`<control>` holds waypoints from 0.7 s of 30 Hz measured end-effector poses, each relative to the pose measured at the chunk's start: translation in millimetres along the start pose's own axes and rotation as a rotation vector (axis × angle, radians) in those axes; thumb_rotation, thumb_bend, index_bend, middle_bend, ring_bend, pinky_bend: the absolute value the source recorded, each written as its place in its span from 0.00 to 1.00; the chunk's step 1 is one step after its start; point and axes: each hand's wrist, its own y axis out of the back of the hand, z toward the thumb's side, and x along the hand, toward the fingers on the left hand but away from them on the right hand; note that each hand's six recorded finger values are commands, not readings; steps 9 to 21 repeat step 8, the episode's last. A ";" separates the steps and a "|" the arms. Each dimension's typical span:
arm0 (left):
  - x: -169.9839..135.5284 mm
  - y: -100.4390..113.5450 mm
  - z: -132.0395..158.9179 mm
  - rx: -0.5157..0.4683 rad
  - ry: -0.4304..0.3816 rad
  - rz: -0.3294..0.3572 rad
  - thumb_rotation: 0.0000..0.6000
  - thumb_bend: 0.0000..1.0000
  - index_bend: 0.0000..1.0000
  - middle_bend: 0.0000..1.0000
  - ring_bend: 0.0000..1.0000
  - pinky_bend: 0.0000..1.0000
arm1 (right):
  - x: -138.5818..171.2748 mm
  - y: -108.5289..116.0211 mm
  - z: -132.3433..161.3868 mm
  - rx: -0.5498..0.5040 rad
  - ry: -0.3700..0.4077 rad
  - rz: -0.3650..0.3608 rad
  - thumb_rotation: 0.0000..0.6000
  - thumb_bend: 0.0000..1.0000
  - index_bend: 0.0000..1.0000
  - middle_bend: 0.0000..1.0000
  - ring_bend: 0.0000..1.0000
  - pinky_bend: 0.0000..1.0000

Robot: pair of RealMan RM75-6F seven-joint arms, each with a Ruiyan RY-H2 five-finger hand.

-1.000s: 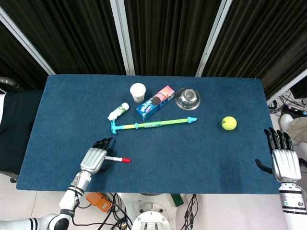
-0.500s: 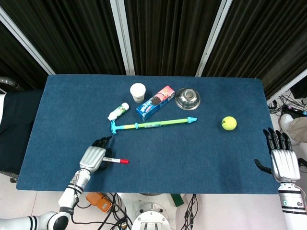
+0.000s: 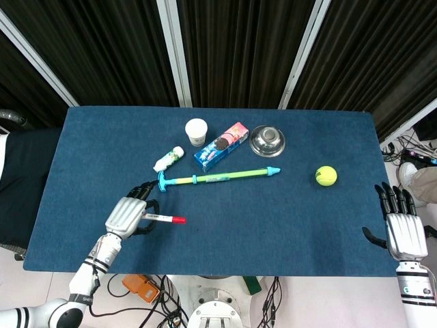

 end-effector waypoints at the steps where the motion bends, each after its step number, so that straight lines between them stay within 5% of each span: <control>1: 0.3 6.1 1.3 -0.025 -0.004 0.001 1.00 0.53 0.61 0.01 0.00 0.13 | -0.1 0.2 -0.2 0.000 0.000 0.000 1.00 0.33 0.08 0.08 0.06 0.01; 8: 8.0 55.0 6.7 -0.228 -0.034 0.001 1.00 0.52 0.61 0.01 0.00 0.13 | 0.3 0.6 0.1 0.000 0.001 -0.002 1.00 0.32 0.08 0.08 0.06 0.01; 21: 8.0 55.0 6.7 -0.228 -0.034 0.001 1.00 0.52 0.61 0.01 0.00 0.13 | 0.3 0.6 0.1 0.000 0.001 -0.002 1.00 0.32 0.08 0.08 0.06 0.01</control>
